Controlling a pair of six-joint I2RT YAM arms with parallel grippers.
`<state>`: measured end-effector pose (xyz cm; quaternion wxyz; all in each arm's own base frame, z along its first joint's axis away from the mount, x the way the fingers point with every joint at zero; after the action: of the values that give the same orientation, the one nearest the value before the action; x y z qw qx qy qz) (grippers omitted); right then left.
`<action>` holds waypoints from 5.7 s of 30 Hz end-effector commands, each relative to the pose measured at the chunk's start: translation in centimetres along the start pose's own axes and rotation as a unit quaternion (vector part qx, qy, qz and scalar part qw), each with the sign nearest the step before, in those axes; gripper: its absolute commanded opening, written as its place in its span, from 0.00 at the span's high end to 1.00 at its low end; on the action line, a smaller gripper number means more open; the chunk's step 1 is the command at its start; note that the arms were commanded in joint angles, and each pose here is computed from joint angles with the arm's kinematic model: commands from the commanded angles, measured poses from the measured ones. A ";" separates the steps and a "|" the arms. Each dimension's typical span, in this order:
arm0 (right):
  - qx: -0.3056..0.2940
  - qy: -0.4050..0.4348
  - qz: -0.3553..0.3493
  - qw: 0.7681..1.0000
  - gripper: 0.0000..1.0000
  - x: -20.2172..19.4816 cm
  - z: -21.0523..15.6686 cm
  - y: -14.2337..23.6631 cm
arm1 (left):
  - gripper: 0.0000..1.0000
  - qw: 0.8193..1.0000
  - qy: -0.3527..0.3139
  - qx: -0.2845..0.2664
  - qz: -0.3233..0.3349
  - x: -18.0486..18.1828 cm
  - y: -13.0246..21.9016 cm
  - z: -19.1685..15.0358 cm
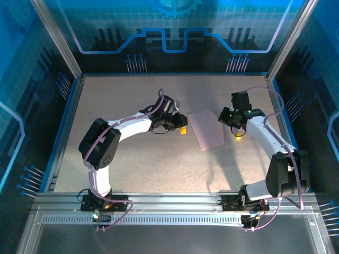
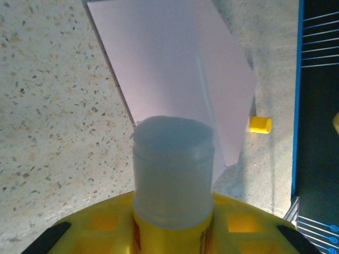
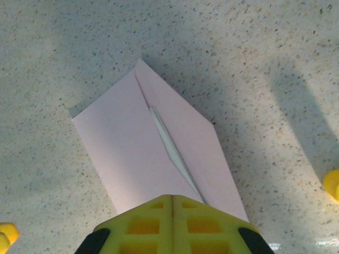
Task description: Place the letter into the envelope and seal it
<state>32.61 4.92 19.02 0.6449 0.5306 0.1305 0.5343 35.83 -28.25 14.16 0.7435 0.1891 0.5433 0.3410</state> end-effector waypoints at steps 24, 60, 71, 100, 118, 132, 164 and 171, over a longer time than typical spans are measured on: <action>0.029 -0.008 -0.043 0.999 1.00 -4.3 1.5 -6.5 | 0.89 1.000 -0.019 0.008 0.023 0.6 -4.6 1.1; 0.081 -0.042 0.049 0.995 1.00 -2.5 -1.4 -9.0 | 0.92 0.999 0.014 0.034 0.028 2.4 -9.1 1.2; 0.104 -0.038 0.065 0.992 1.00 -1.3 -4.2 -9.6 | 0.92 0.998 0.017 0.043 0.030 3.1 -9.5 0.6; 0.172 -0.040 0.032 0.984 1.00 -2.5 -11.3 -10.4 | 0.92 0.998 0.015 0.054 0.031 3.8 -9.6 -0.4; 0.172 -0.064 0.117 0.976 1.00 1.0 -10.0 -9.9 | 0.92 0.997 0.019 0.062 0.035 4.4 -9.8 -1.0; 0.198 -0.067 0.076 0.975 1.00 -1.0 -12.3 -11.7 | 0.92 0.997 0.019 0.064 0.036 4.5 -9.6 -1.2; 0.194 -0.093 0.117 0.970 1.00 0.8 -10.1 -11.5 | 0.95 0.996 0.049 0.051 0.046 5.2 -8.3 -2.7; 0.198 -0.095 0.099 0.971 1.00 -0.4 -10.9 -12.1 | 0.95 0.997 0.048 0.043 0.041 4.4 -7.7 -2.4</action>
<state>32.59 12.60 6.63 0.4698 0.6921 0.0911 0.5405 39.62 -31.34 7.43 0.7422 0.1688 0.5433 0.3543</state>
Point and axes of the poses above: each hand's point on the last joint's axis, 136 mm out from that joint toward the fingers, its own y axis back along the fingers, its own x axis along the line the jaws close on, z = x × y, the point moved 7 cm from there along y, back along the fingers, and after that the axes turned 8 degrees about -y, right-handed, at the moved point
